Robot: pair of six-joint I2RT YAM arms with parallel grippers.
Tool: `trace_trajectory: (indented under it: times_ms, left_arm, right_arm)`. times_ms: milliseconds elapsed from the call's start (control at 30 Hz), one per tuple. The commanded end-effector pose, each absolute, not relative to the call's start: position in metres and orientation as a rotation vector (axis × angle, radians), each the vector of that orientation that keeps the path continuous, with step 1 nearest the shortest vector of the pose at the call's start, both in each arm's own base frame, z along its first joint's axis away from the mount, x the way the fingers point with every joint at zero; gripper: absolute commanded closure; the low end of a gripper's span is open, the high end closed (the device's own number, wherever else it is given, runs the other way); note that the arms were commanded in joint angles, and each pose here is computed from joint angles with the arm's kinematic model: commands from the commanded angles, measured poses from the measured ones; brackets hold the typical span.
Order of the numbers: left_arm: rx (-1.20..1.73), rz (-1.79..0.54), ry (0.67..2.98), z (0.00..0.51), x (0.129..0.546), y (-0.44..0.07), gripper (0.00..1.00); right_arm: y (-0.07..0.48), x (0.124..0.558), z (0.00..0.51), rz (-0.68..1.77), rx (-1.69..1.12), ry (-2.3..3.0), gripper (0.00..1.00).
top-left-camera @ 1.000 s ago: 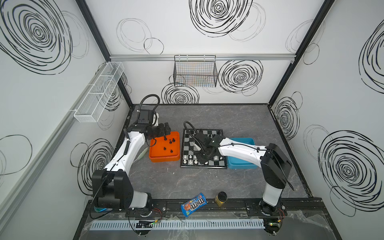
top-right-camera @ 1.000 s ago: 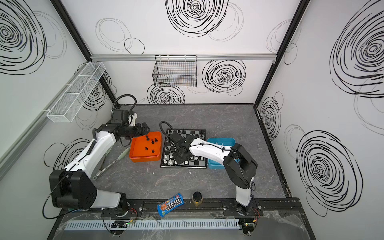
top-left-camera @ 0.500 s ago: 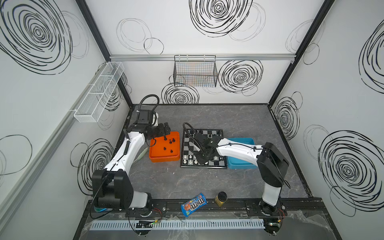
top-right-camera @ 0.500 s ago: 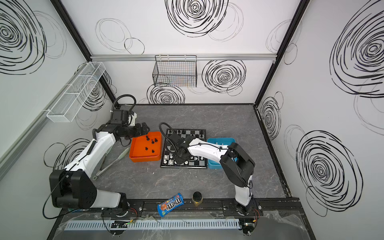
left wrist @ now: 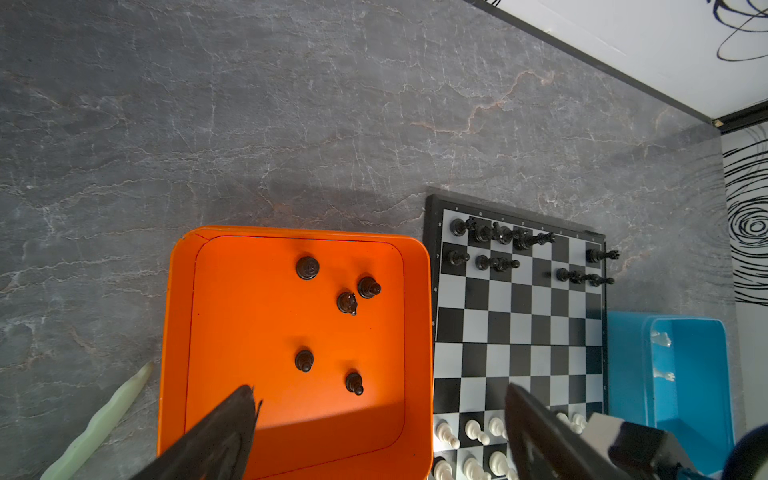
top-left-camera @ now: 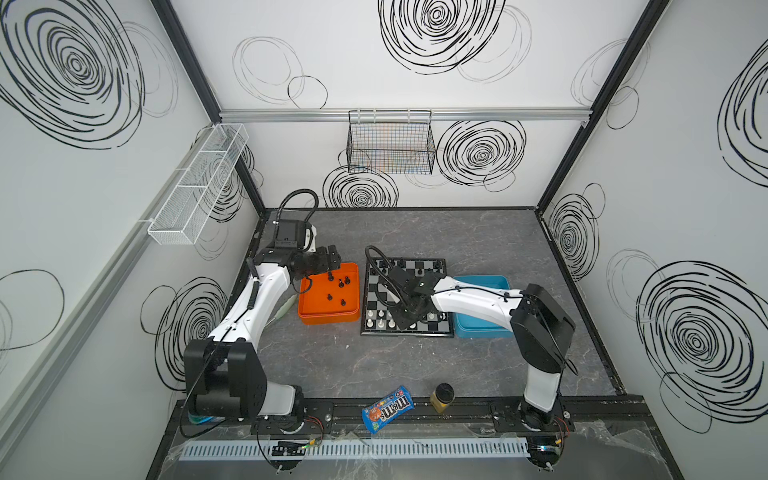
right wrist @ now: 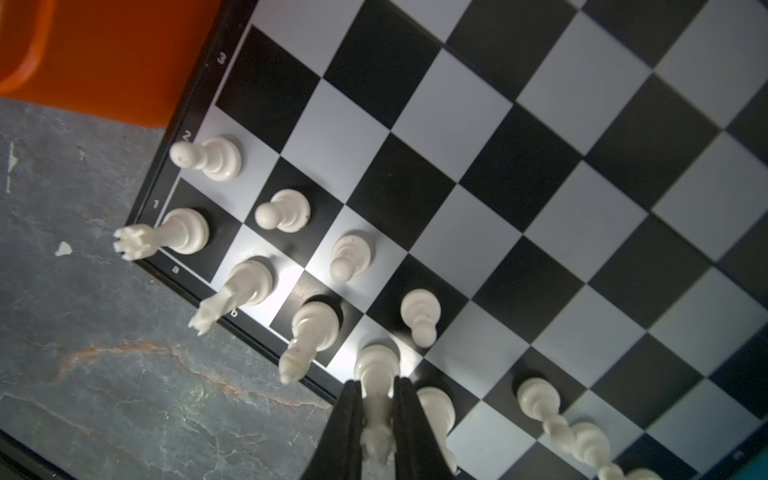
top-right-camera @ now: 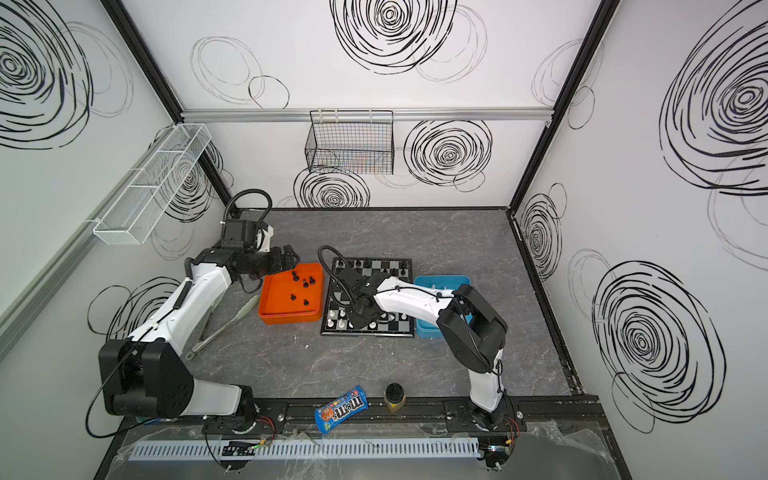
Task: Set up the chess pieces on the board
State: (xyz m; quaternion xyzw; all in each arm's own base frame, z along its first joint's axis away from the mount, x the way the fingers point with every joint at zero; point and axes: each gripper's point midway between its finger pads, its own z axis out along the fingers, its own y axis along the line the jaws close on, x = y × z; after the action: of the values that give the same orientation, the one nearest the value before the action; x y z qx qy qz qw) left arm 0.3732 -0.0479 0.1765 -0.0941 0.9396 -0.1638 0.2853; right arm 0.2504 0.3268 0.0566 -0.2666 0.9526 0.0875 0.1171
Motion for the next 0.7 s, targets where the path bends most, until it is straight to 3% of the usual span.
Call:
trace_trajectory:
  times_ms: [0,667]
  left_arm:
    - [-0.253,-0.448,2.488,0.177,0.378,-0.045,0.04]
    - [-0.265,-0.466,2.483,0.177,0.379,-0.046,0.04]
  right_arm:
    - [0.327,0.253,0.053,0.242,-0.757,2.796,0.84]
    - [0.326,0.256,0.064,0.237,-0.750,2.776,0.76]
